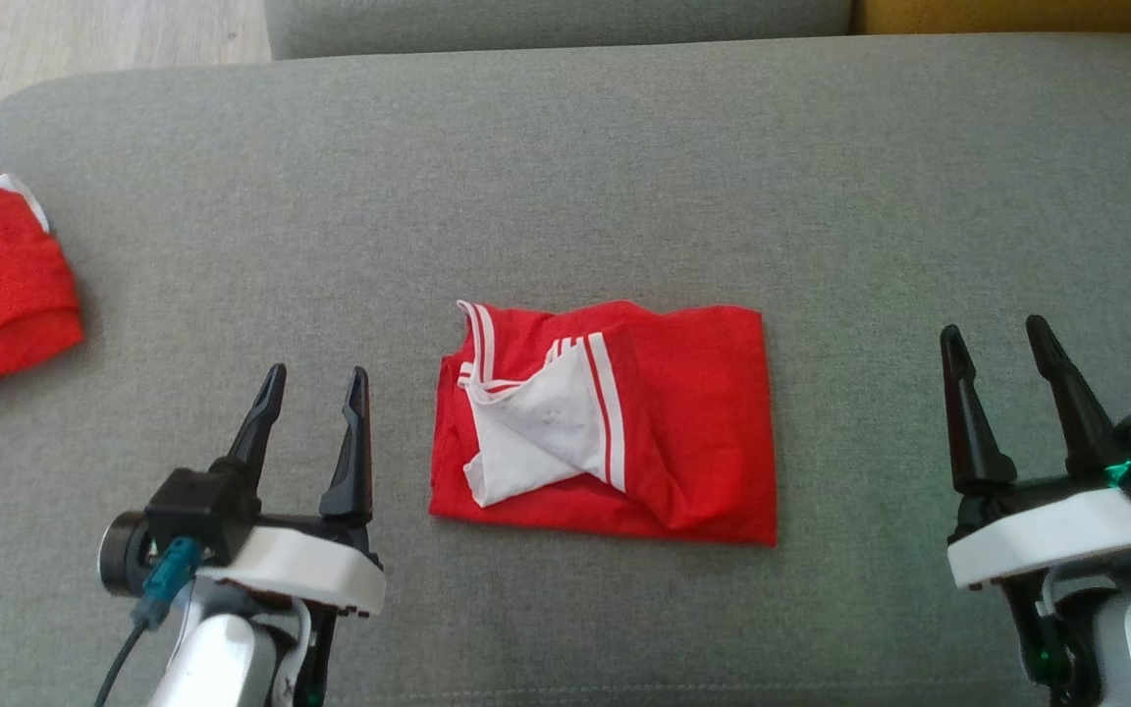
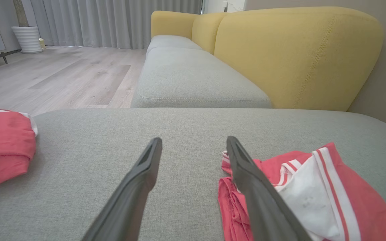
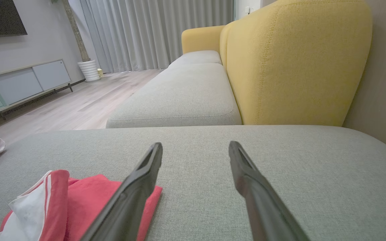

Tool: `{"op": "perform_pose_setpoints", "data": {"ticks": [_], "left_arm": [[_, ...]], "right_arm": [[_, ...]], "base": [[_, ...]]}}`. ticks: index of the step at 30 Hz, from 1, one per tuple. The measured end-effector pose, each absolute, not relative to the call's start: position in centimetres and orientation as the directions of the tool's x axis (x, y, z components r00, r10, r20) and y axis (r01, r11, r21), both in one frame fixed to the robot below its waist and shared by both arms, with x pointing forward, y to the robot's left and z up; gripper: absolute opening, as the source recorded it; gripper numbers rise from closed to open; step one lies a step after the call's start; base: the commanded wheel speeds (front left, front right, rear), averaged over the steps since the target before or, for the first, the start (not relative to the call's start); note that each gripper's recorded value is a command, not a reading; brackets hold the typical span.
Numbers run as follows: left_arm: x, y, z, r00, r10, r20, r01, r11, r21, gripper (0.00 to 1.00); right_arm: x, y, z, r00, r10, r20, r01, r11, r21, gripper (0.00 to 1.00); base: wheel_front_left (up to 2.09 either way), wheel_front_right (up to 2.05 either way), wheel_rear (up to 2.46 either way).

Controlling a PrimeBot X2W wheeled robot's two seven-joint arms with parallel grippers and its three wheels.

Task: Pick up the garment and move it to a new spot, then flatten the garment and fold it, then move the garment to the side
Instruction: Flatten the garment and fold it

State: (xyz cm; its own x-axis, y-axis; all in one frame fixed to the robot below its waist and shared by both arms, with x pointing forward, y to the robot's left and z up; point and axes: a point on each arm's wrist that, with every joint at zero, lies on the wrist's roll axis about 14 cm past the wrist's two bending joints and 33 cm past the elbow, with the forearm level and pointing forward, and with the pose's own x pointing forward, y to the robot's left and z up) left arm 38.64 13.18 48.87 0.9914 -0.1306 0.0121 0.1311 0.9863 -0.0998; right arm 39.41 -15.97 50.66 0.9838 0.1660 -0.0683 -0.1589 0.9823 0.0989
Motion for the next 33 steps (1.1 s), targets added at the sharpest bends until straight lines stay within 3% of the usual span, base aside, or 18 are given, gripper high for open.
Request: {"op": "perform_pose_setpoints", "data": {"ticks": [7, 8, 9, 10, 15, 20, 26, 33], "left_arm": [[38.6, 13.3, 48.7, 0.992, -0.124, 0.006, 0.124, 0.988, -0.097, 1.0], [38.6, 13.4, 48.6, 0.992, -0.123, 0.005, 0.122, 0.988, -0.097, 1.0], [38.6, 13.4, 48.6, 0.992, -0.122, 0.005, 0.122, 0.988, -0.097, 1.0], [38.6, 13.4, 48.6, 0.993, -0.121, 0.004, 0.121, 0.988, -0.097, 1.0], [38.6, 13.7, 48.4, 0.994, -0.113, -0.002, 0.112, 0.989, -0.096, 1.0], [39.3, 14.0, 48.6, 0.994, -0.107, 0.006, 0.107, 0.99, -0.092, 1.0], [39.6, 14.7, 48.6, 0.996, -0.087, 0.004, 0.087, 0.992, -0.091, 1.0], [39.2, 15.4, 47.8, 0.998, -0.06, -0.021, 0.057, 0.994, -0.097, 1.0]], "right_arm": [[39.5, -15.8, 50.3, 0.982, 0.17, -0.08, -0.161, 0.982, 0.102, 1.0], [39.6, -15.8, 50.2, 0.982, 0.171, -0.083, -0.162, 0.982, 0.102, 0.95], [39.6, -15.8, 50.1, 0.981, 0.172, -0.089, -0.162, 0.981, 0.103, 0.41], [39.6, -15.7, 49.8, 0.98, 0.173, -0.1, -0.163, 0.981, 0.104, 0.0], [39.9, -15.2, 48.3, 0.97, 0.189, -0.151, -0.174, 0.979, 0.11, 0.0], [41.4, -11.1, 46.5, 0.933, 0.301, -0.196, -0.275, 0.95, 0.15, 0.0], [42.0, -3.5, 43.7, 0.834, 0.491, -0.253, -0.441, 0.868, 0.229, 0.0], [40.0, 2.6, 40.8, 0.702, 0.643, -0.305, -0.567, 0.764, 0.306, 0.0]], "base": [[0.0, 0.0, 0.0], [0.0, 0.0, 0.0], [0.0, 0.0, 0.0], [0.0, 0.0, 0.0], [0.0, 0.0, 0.0], [0.0, 0.0, 0.0], [0.0, 0.0, 0.0], [0.0, 0.0, 0.0]]}}
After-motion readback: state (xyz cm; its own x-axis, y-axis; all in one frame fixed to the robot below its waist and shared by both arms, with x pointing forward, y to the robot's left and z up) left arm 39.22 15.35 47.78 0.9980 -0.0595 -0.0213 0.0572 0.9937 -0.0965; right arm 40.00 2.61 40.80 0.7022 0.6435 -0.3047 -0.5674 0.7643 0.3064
